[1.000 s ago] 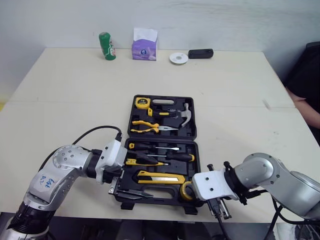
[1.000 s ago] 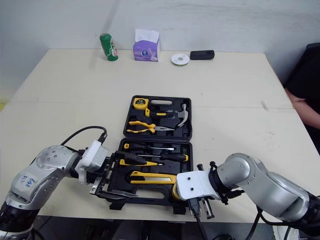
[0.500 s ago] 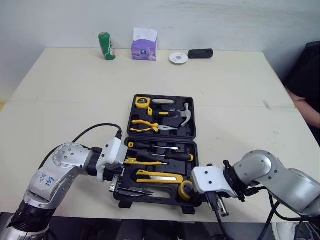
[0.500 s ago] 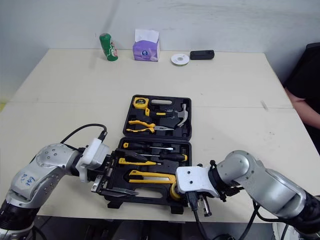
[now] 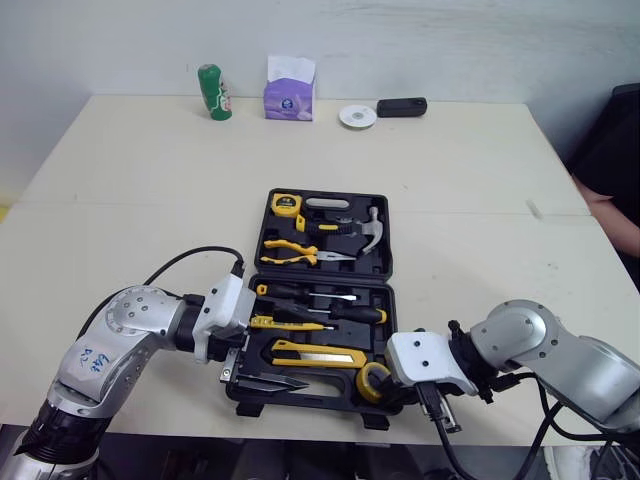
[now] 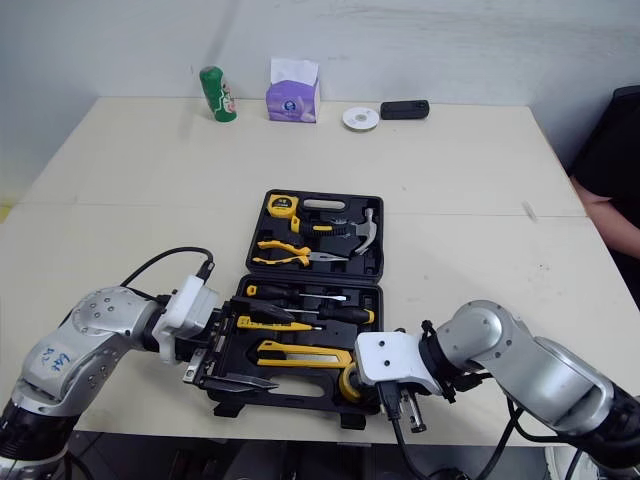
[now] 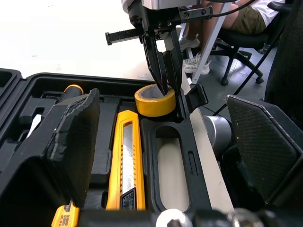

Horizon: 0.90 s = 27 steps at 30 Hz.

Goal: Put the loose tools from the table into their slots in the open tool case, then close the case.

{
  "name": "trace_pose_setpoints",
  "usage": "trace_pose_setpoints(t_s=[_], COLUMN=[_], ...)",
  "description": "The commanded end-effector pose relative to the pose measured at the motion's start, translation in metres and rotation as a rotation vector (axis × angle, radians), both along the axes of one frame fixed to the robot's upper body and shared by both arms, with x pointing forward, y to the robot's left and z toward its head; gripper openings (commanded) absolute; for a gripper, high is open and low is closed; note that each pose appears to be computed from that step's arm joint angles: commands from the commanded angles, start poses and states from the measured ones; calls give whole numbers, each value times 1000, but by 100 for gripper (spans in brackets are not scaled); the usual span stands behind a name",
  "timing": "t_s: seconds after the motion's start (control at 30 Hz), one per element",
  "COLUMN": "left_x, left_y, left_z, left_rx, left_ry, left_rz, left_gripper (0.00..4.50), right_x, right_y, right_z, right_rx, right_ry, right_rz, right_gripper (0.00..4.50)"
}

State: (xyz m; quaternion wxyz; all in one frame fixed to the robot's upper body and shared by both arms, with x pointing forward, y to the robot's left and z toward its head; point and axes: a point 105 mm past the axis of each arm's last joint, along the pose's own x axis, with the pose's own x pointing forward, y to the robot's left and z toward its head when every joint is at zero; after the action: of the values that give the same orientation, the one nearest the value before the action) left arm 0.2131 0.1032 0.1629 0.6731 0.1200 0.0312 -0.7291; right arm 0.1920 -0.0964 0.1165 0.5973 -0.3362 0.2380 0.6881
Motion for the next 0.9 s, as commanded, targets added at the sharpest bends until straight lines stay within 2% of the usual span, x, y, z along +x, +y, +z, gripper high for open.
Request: trace_pose_setpoints(t_s=[0.03,0.23,0.33,0.4,0.43,0.73,0.9], left_x=[-3,-3,-3,-4,-5,-5,-3], left_y=[0,0,1,3,4,10,14], left_z=[4,4,4,3,2,-1,-1], left_rx=[9,7,7,9,10,22,14], left_ry=[-26,-26,-23,-17,-14,-12,-28], left_rz=[-7,-10,-10,-8,-7,10,31], left_gripper=[450,450,450,450,450,450,450], right_x=[1,0,0,-2,-3,-12,-8], right_y=[-2,-3,1,1,1,-8,-5], right_z=[-7,-7,-1,5,8,29,45], right_rx=[-35,-37,2,37,55,190,468], right_ry=[-22,-7,-18,-23,-12,78,89], right_rz=[-3,-8,5,29,31,10,-36], right_gripper=[3,3,113,214,245,245,245])
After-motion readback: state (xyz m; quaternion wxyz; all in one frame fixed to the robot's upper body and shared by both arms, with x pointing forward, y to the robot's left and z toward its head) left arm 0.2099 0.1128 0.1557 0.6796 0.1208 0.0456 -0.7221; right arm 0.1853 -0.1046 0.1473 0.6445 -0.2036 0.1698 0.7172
